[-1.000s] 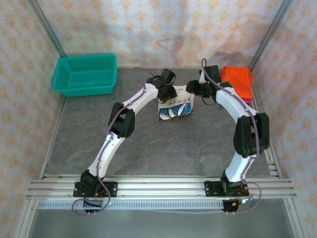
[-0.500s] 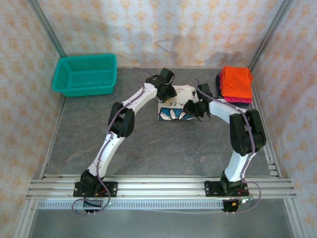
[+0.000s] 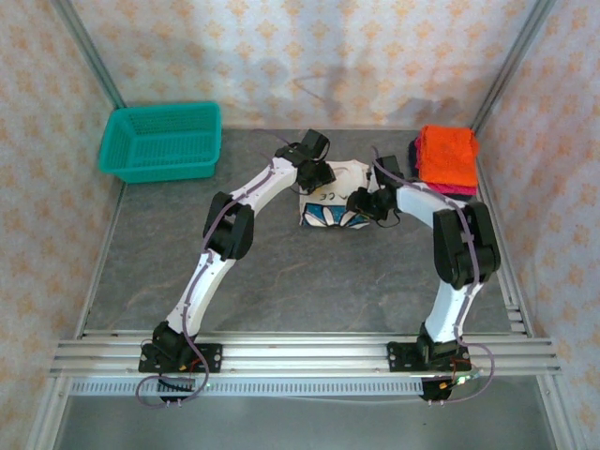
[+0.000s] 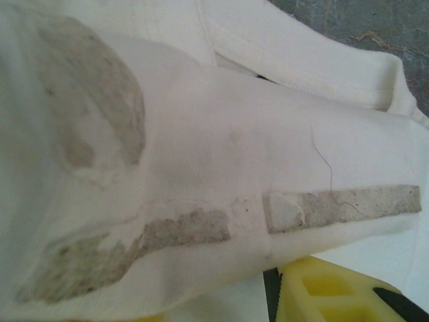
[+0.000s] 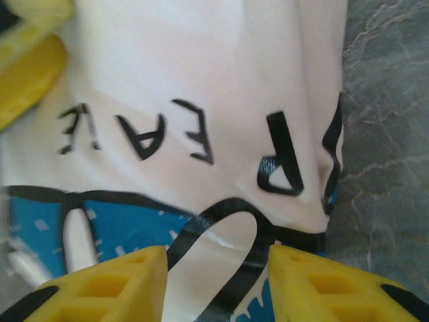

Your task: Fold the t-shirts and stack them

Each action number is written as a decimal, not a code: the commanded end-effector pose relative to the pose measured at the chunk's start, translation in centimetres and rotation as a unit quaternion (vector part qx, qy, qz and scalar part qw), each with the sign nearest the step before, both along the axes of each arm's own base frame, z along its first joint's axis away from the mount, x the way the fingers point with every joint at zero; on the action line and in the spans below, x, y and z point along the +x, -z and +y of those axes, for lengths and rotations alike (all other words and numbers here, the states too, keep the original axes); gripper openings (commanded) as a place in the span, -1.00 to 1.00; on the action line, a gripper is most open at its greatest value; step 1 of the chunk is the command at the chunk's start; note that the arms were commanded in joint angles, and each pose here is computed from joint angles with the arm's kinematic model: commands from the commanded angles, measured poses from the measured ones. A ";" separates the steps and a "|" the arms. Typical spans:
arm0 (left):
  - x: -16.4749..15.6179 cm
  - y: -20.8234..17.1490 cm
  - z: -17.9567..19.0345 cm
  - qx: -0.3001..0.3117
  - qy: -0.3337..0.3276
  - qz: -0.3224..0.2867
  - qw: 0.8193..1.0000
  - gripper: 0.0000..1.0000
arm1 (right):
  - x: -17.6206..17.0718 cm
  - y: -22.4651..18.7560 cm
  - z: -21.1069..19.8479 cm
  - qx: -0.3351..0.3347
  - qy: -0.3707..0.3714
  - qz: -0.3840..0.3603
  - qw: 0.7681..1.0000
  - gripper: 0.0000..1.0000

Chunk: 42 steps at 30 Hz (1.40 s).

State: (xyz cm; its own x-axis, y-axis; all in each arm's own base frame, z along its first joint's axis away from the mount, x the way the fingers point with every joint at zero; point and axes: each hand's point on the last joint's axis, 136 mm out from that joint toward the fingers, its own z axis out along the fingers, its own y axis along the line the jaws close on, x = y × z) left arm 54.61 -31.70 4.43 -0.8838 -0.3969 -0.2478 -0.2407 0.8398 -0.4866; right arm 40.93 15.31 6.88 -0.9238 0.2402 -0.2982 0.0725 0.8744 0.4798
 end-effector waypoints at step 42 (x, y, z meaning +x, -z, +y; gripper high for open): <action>-0.5 -0.9 2.9 0.033 -0.002 0.009 0.999 0.25 | 4.2 6.3 0.8 -0.190 -0.139 0.053 0.970 -1.00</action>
